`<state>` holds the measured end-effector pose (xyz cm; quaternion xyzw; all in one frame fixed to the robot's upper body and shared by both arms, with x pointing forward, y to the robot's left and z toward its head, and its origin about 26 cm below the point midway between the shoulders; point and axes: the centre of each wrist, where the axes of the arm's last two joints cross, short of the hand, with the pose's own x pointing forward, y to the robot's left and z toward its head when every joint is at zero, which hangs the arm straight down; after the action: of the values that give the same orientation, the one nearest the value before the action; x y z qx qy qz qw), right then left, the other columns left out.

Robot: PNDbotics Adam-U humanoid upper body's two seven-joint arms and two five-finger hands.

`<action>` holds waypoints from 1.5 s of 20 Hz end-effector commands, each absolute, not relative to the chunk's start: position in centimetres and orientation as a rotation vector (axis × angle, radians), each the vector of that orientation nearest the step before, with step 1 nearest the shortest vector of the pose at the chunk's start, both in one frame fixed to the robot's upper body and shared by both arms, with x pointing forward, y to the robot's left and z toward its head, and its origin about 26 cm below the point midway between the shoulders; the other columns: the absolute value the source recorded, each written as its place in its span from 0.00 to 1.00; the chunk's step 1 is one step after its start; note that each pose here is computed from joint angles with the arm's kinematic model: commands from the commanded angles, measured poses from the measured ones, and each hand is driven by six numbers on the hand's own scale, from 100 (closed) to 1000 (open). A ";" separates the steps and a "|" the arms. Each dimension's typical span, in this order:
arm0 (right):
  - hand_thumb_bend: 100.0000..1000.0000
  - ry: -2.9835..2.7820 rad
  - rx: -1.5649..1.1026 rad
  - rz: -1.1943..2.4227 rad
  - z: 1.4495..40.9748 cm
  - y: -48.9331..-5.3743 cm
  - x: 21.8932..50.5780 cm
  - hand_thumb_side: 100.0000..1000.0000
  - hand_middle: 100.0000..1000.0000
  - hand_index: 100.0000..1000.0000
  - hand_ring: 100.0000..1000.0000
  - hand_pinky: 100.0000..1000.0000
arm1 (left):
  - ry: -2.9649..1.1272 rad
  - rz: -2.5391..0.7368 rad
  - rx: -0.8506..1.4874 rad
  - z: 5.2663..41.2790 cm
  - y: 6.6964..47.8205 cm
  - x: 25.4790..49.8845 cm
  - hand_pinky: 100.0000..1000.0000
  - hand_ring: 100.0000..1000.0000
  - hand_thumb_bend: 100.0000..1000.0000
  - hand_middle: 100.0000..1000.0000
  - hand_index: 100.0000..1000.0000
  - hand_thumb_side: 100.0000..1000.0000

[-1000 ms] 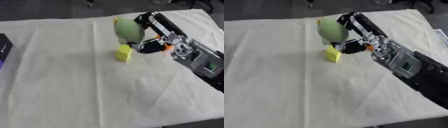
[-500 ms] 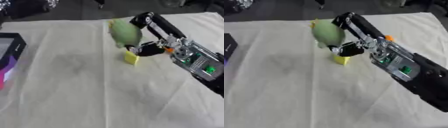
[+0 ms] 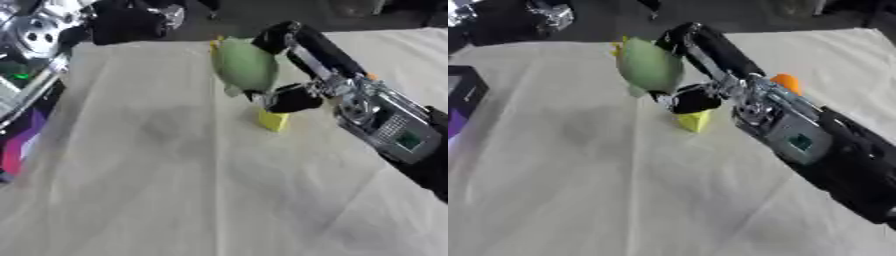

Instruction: Pick up the objects with one hand, pass them to the other hand, and then place them into the box on the other side of the table.

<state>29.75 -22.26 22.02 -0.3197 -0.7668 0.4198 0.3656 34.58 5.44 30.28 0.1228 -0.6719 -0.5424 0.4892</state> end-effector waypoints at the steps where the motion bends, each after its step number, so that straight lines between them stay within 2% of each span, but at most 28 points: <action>1: 0.12 -2.025 -0.883 1.115 23.0 -22.2 29.7 0.00 0.30 0.34 0.52 0.70 | -1.604 -1.363 0.296 30.6 4.7 34.4 0.78 0.71 0.27 0.73 0.81 0.77; 3: 0.12 -2.049 -0.907 1.138 23.1 -22.1 29.7 0.00 0.30 0.34 0.52 0.71 | -1.558 -1.399 0.267 30.1 4.2 34.3 0.79 0.72 0.30 0.73 0.81 0.81; 5: 0.12 -2.073 -0.927 1.159 23.4 -21.8 29.8 0.00 0.30 0.34 0.52 0.71 | -1.512 -1.432 0.230 29.9 3.7 34.2 0.79 0.72 0.31 0.73 0.81 0.79; 7: 0.11 -2.093 -0.951 1.176 23.7 -21.6 29.8 0.00 0.30 0.37 0.52 0.71 | -1.477 -1.454 0.209 29.8 3.5 34.1 0.79 0.73 0.34 0.73 0.81 0.81; 10: 0.11 -2.118 -0.989 1.192 23.8 -21.5 29.8 0.00 0.31 0.37 0.52 0.72 | -1.430 -1.483 0.196 29.6 3.2 34.2 0.80 0.74 0.40 0.74 0.81 0.84; 18: 0.10 -2.163 -1.024 1.206 23.7 -21.5 29.8 0.00 0.31 0.37 0.52 0.72 | -1.403 -1.519 0.302 29.6 3.1 34.2 0.84 0.77 0.53 0.77 0.84 0.81; 26: 0.10 -2.225 -1.003 1.189 23.5 -21.4 29.8 0.00 0.30 0.36 0.51 0.71 | -1.419 -1.524 0.404 28.7 2.1 34.9 0.82 0.76 0.51 0.75 0.82 0.74; 29: 0.10 -2.242 -0.987 1.184 23.3 -21.3 29.8 0.00 0.30 0.36 0.51 0.71 | -1.437 -1.511 0.447 28.4 1.8 35.4 0.80 0.74 0.48 0.74 0.81 0.70; 30: 0.10 -2.245 -0.982 1.185 23.3 -21.3 29.8 0.00 0.30 0.36 0.51 0.71 | -1.443 -1.505 0.459 28.3 1.7 35.5 0.79 0.73 0.44 0.72 0.80 0.69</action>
<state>29.94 -21.36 22.63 -0.3539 -0.7998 0.4312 0.2215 35.26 1.58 27.42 0.1755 -0.5879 -0.6254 0.4820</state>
